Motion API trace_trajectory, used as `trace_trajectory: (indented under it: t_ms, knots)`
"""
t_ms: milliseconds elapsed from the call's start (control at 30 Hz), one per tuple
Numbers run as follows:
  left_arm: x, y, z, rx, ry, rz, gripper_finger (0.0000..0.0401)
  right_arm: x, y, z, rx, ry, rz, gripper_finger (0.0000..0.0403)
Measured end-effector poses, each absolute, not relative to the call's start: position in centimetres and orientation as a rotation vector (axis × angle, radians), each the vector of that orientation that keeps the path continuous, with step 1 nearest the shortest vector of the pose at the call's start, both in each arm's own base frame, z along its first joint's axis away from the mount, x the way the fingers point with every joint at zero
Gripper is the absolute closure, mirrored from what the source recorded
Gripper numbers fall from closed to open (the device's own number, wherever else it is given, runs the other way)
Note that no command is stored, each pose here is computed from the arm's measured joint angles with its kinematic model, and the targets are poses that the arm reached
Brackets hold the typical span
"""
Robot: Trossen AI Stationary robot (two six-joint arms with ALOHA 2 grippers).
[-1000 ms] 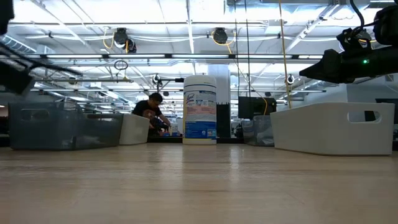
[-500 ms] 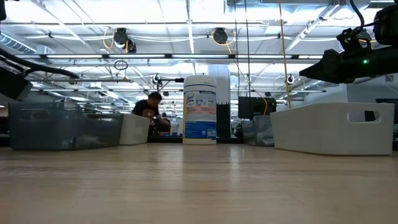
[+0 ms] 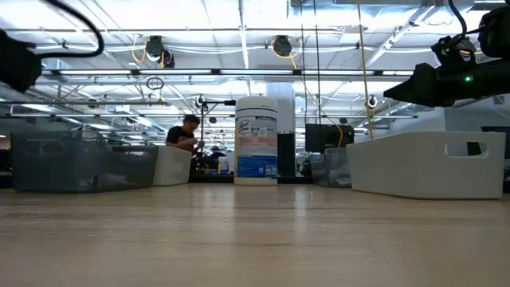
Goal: Pick & Place First Aid Supplies
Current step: Put the orange ointment pack into the left black bin
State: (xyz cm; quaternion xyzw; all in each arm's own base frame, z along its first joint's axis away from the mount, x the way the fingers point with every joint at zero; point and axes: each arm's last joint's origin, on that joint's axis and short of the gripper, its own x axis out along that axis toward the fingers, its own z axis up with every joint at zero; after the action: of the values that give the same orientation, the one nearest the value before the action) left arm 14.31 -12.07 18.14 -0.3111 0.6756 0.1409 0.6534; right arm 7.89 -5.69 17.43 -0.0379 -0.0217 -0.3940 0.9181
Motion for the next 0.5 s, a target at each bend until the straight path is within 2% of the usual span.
trace_trajectory:
  t_ms: [500]
  knots:
    - [12.4,-10.4,25.1,-0.71,1.526,0.415,0.04,7.9,-5.7,17.4,-0.078,-0.044,-0.81,0.0165]
